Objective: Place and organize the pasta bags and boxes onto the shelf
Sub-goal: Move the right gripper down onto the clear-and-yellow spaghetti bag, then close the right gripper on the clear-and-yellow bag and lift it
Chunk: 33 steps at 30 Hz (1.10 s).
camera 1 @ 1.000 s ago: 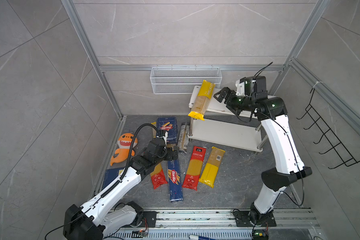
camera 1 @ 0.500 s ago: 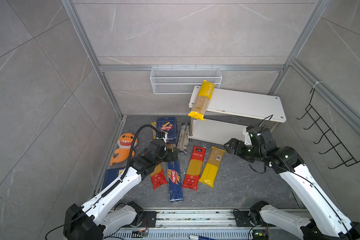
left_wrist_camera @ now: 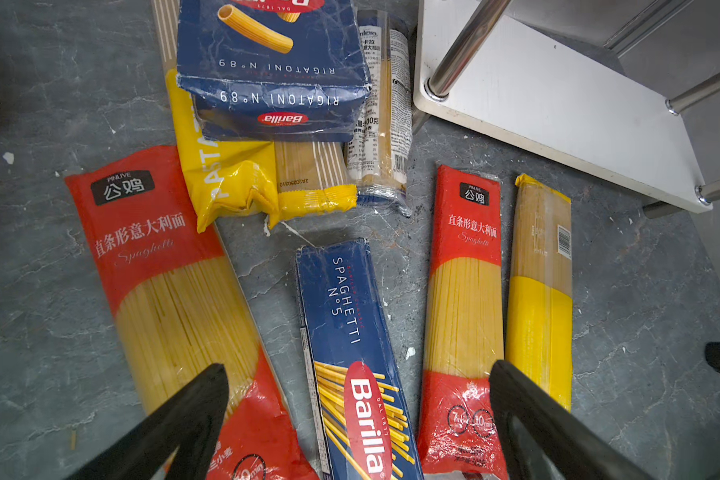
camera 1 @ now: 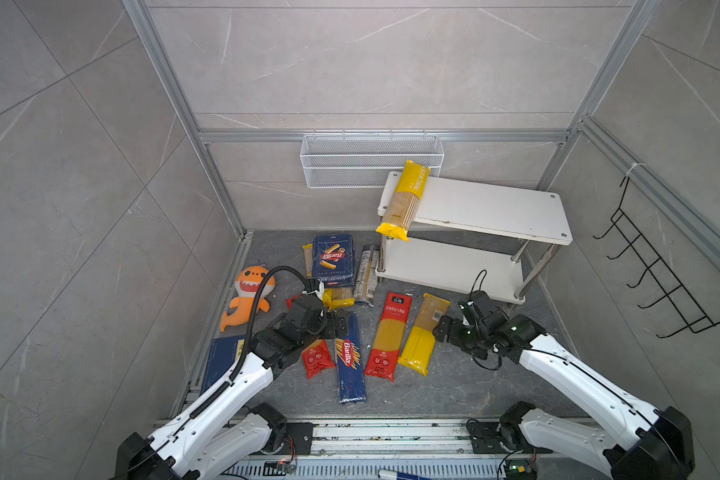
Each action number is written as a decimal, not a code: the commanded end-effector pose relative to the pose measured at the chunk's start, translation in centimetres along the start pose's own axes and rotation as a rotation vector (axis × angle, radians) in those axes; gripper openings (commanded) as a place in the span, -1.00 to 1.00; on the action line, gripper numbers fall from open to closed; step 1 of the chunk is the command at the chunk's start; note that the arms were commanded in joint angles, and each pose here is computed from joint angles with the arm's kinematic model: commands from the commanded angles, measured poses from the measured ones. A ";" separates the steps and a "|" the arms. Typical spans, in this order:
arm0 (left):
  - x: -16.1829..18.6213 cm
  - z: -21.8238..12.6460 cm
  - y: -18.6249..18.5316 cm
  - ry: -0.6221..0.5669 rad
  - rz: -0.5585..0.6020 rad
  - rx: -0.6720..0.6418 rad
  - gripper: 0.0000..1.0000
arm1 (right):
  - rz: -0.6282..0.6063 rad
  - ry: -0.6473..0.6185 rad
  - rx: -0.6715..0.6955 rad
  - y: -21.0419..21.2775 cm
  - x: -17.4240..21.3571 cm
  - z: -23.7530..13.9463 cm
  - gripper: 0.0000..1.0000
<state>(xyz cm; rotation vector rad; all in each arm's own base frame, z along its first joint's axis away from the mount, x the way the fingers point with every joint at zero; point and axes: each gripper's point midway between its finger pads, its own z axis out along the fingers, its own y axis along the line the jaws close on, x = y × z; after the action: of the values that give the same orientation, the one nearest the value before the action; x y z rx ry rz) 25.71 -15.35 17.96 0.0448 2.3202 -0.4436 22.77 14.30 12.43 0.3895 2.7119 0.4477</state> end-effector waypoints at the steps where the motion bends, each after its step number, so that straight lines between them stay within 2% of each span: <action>1: -0.3 -0.9 -0.2 -0.014 -0.027 0.015 1.00 | 0.016 -0.042 0.023 0.2 -0.8 1.9 0.98; 12: 0.8 -1.1 0.7 -0.008 -0.024 -0.003 1.00 | -0.001 0.023 0.136 0.5 0.9 7.4 0.98; 33: 2.2 -0.5 1.2 0.002 -0.007 -0.003 1.00 | -0.098 0.123 0.278 2.0 4.4 12.6 0.98</action>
<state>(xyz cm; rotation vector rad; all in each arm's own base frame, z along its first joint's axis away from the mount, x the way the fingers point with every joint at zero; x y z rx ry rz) 23.88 -14.01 15.62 0.0306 2.3612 -0.4228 24.75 20.86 1.81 0.2902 2.8755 0.1228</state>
